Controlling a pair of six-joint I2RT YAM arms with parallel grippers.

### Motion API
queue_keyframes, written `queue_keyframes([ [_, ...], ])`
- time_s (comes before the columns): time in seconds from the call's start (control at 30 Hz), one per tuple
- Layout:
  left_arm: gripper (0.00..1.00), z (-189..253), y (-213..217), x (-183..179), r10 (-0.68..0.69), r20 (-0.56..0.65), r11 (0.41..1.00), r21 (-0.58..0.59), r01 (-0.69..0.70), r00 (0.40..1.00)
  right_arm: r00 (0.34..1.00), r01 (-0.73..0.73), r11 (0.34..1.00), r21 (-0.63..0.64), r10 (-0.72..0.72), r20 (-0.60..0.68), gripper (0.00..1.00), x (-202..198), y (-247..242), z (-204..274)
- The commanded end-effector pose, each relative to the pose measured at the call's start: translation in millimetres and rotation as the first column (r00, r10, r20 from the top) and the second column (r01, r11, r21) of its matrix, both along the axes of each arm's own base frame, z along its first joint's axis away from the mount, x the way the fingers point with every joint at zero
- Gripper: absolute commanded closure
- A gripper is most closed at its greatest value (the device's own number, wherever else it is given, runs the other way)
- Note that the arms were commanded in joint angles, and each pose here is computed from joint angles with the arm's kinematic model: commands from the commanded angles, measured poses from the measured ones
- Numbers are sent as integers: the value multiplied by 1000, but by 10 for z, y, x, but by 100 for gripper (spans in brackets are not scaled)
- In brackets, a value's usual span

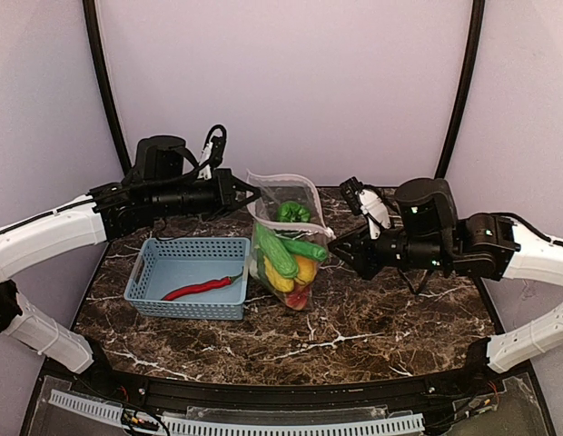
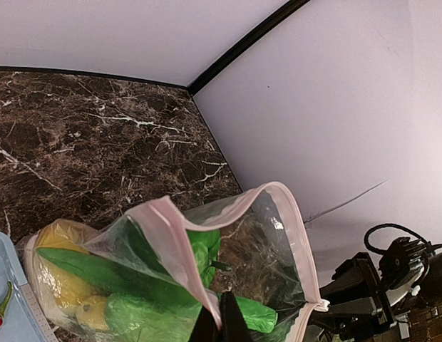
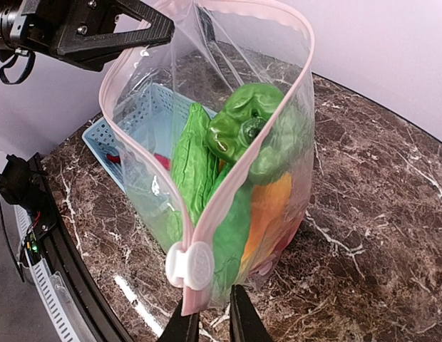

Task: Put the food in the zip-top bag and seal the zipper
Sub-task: Hold the zipper food storage bag at the center of the board.

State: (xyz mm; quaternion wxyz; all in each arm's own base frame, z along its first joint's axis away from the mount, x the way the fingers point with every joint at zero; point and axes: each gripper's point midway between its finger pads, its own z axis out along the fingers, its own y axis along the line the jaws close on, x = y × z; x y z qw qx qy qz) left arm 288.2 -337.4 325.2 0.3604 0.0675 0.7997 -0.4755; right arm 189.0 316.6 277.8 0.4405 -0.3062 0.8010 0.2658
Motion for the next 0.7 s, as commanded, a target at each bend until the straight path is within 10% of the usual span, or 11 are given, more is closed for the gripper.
queue_keyframes([
  [0.0, 99, 257, 88, -31, 13, 57, 999, -53, -10, 998, 999, 2, 1000, 28, -3, 34, 87, 39, 64, 81],
  [0.67, 99, 238, 88, -31, 12, 53, 999, -44, -10, 999, 999, -13, 999, 42, 11, 50, 93, 39, 100, 136],
])
